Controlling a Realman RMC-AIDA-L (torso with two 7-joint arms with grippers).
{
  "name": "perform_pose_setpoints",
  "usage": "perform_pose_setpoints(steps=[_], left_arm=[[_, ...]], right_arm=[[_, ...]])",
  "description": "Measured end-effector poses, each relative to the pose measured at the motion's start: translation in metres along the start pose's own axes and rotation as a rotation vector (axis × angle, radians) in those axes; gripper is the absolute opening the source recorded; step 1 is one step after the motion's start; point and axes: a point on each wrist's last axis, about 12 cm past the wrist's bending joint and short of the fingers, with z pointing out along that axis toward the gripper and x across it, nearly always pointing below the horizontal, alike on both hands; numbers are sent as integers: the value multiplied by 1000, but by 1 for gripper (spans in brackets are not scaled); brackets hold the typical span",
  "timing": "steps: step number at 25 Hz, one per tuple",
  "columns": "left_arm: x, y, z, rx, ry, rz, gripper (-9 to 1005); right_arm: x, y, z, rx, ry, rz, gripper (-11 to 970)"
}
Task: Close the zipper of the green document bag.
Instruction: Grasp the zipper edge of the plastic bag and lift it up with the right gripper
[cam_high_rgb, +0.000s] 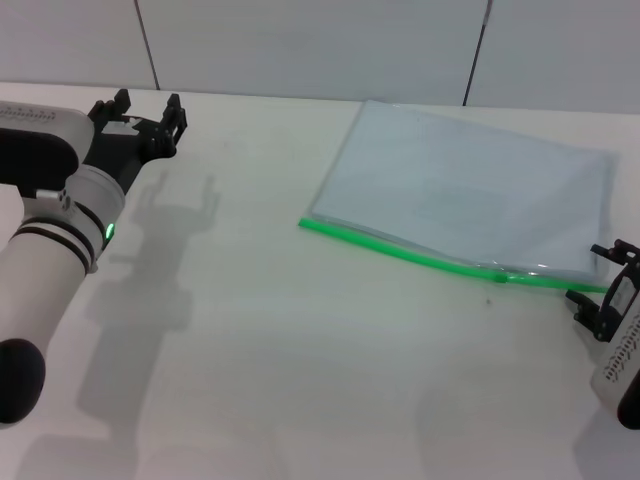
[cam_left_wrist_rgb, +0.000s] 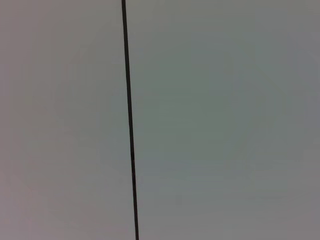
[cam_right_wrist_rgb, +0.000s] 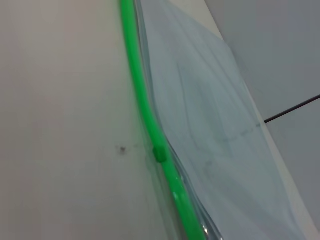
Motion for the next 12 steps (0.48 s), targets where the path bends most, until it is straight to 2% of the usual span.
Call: perform_pose_setpoints(steps=[12], left_arm=[[-1, -2, 1, 4, -3, -1, 649]], right_arm=[[-5, -5, 10, 66, -22, -32, 610]])
